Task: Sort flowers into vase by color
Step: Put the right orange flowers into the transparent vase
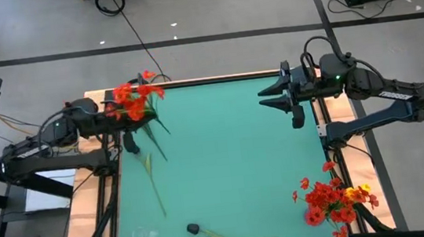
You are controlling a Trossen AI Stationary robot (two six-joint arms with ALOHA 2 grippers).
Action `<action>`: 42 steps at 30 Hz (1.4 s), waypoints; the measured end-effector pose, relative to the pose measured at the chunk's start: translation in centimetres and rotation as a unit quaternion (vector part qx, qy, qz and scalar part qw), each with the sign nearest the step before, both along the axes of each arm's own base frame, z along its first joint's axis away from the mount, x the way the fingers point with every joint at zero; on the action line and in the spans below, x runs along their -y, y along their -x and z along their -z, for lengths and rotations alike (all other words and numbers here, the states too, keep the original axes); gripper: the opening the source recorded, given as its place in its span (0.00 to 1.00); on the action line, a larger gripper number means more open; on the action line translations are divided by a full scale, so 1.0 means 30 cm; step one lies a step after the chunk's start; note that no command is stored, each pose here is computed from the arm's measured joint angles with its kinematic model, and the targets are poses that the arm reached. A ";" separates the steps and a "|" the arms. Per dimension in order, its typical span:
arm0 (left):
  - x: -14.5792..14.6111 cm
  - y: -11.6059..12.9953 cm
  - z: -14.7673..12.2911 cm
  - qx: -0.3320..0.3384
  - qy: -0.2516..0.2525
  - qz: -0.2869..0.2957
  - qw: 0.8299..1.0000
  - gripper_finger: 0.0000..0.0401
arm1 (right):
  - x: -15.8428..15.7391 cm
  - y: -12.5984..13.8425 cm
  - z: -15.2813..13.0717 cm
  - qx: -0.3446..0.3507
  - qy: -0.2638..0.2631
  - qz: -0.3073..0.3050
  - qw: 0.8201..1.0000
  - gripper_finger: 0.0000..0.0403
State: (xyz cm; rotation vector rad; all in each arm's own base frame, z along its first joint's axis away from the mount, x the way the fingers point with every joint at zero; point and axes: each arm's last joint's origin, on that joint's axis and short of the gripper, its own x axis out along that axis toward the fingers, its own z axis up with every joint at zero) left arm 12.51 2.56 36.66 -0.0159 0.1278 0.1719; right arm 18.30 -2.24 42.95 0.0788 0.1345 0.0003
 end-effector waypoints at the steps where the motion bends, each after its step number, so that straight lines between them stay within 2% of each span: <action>1: -0.001 0.007 -0.005 0.005 -0.008 -0.003 1.000 0.03 | 0.002 -0.006 -0.009 0.016 0.028 -0.002 0.999 0.31; 4: 0.005 0.035 -0.008 0.010 -0.009 0.005 1.000 0.03 | 0.003 -0.009 -0.031 0.050 0.075 -0.003 0.996 0.31; 10: 0.014 0.076 0.002 -0.007 -0.019 0.010 1.000 0.03 | 0.003 -0.013 -0.059 0.094 0.067 -0.001 0.993 0.31; 12: 0.016 0.084 0.009 -0.018 -0.026 0.012 0.999 0.03 | 0.003 -0.011 -0.061 0.096 0.082 -0.002 0.992 0.31; 16: 0.017 0.088 0.010 -0.021 -0.030 0.013 0.999 0.03 | 0.003 -0.011 -0.046 0.074 0.081 -0.003 0.994 0.31; 21: 0.018 0.088 0.010 -0.021 -0.030 0.017 0.999 0.03 | 0.004 -0.013 -0.009 0.017 0.040 -0.003 0.999 0.31; 30: 0.018 0.088 0.009 -0.019 -0.027 0.017 0.999 0.03 | 0.004 -0.016 -0.009 0.019 0.042 -0.002 0.999 0.31; 37: 0.027 0.126 -0.006 0.010 -0.032 0.016 0.999 0.03 | 0.005 -0.019 -0.008 0.018 0.041 -0.002 0.999 0.31; 42: 0.048 0.198 -0.008 0.039 0.022 0.031 0.999 0.03 | 0.005 -0.019 -0.008 0.018 0.041 -0.003 0.999 0.31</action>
